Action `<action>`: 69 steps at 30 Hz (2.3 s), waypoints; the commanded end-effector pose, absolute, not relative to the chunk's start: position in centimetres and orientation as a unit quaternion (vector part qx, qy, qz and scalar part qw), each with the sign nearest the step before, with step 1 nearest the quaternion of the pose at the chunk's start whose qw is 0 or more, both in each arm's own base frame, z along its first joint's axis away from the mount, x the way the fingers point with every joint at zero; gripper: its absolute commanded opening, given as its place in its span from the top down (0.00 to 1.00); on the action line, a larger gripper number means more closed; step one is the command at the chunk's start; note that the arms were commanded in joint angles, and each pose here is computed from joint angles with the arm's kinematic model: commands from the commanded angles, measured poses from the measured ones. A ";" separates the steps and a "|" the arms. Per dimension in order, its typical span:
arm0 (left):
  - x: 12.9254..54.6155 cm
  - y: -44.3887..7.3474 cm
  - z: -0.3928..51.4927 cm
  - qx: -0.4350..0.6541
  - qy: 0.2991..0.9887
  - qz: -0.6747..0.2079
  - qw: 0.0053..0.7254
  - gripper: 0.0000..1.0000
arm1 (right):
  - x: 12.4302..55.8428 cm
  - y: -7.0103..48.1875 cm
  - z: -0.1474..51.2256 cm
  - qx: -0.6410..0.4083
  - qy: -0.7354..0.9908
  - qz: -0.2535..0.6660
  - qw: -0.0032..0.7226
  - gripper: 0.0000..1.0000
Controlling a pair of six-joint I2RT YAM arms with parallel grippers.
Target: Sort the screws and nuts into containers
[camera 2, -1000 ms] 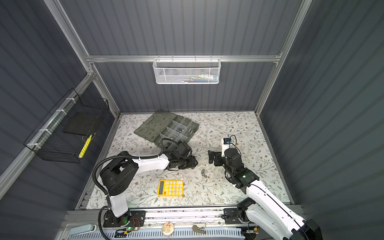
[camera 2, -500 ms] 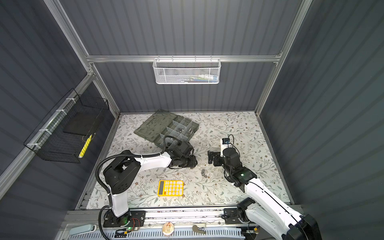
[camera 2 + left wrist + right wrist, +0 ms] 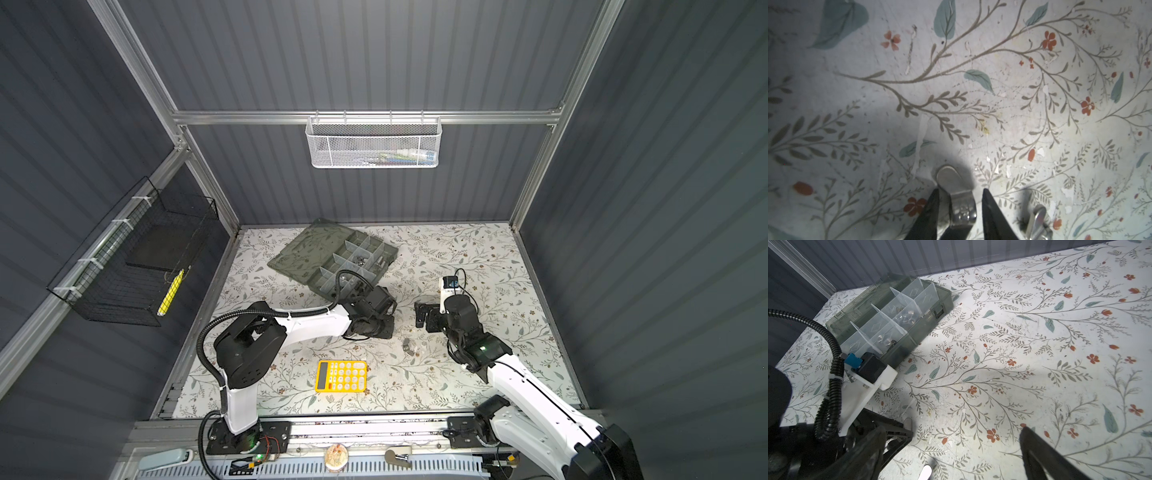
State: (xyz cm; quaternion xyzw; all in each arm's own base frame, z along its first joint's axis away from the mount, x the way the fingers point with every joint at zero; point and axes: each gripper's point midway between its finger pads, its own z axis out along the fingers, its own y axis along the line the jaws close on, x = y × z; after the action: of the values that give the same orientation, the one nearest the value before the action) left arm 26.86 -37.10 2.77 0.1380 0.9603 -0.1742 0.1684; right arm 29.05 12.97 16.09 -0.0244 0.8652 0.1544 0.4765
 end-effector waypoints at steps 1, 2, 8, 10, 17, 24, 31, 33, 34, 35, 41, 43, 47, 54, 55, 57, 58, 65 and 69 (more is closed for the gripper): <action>25.3 -34.6 -0.1 0.163 0.972 -0.100 0.133 0.69 | 29.3 13.0 16.4 -0.019 0.862 0.160 0.481 0.01; 25.3 -34.5 -0.1 0.165 0.972 -0.097 0.134 0.71 | 29.3 13.0 16.4 -0.019 0.861 0.160 0.482 0.01; 25.3 -33.8 0.1 0.177 0.971 -0.073 0.142 0.77 | 29.2 13.1 16.3 -0.020 0.862 0.163 0.479 0.01; 25.4 -33.6 0.4 0.182 0.970 -0.067 0.146 0.77 | 29.2 13.2 16.3 -0.021 0.863 0.163 0.478 0.01; 25.8 -33.6 1.6 0.197 0.966 -0.060 0.156 0.77 | 29.2 13.3 16.3 -0.020 0.863 0.166 0.478 0.01; 26.3 -34.2 3.1 0.205 0.962 -0.068 0.164 0.78 | 29.2 13.5 16.2 -0.023 0.862 0.171 0.476 0.01; 28.0 -34.5 5.8 0.184 0.962 -0.117 0.163 0.79 | 29.0 14.4 16.5 -0.035 0.857 0.197 0.474 0.01; 28.8 -34.3 6.8 0.176 0.962 -0.130 0.166 0.79 | 28.9 14.7 16.6 -0.040 0.856 0.206 0.473 0.01; 29.2 -34.2 7.3 0.172 0.961 -0.138 0.167 0.79 | 28.8 14.8 16.7 -0.039 0.855 0.210 0.473 0.01; 29.7 -34.1 7.7 0.166 0.960 -0.148 0.168 0.78 | 28.7 15.0 17.0 -0.041 0.852 0.218 0.474 0.01; 32.8 -33.4 11.4 0.139 0.954 -0.188 0.188 0.78 | 28.4 16.2 18.0 -0.046 0.835 0.262 0.482 0.01; 33.7 -33.1 12.4 0.134 0.952 -0.192 0.197 0.79 | 28.6 16.4 18.2 -0.044 0.837 0.265 0.477 0.01; 34.8 -32.9 13.9 0.129 0.949 -0.200 0.208 0.78 | 28.8 17.0 18.7 -0.048 0.839 0.274 0.468 0.01; 31.9 -31.9 11.6 0.118 0.955 -0.216 0.166 0.68 | 28.9 16.7 18.0 -0.046 0.844 0.264 0.465 0.01; 31.1 -31.8 10.8 0.114 0.957 -0.220 0.153 0.65 | 28.9 16.6 17.8 -0.044 0.844 0.261 0.466 0.01; 29.6 -31.8 9.4 0.114 0.958 -0.223 0.137 0.58 | 28.9 16.5 17.4 -0.042 0.845 0.260 0.466 0.01; 28.8 -31.9 8.8 0.119 0.960 -0.219 0.130 0.54 | 28.8 16.5 17.4 -0.042 0.845 0.261 0.465 0.01; 26.2 -33.1 5.6 0.131 0.965 -0.204 0.102 0.47 | 28.7 16.5 17.2 -0.043 0.846 0.259 0.465 0.01; 25.9 -33.8 4.4 0.132 0.966 -0.202 0.091 0.45 | 28.7 16.4 17.2 -0.043 0.846 0.257 0.465 0.01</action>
State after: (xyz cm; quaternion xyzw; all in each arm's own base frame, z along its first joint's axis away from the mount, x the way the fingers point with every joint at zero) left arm 25.92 -33.40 5.40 0.1427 0.9641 -0.1989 0.1030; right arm 28.71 16.64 17.44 -0.0469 0.8455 0.2621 0.4629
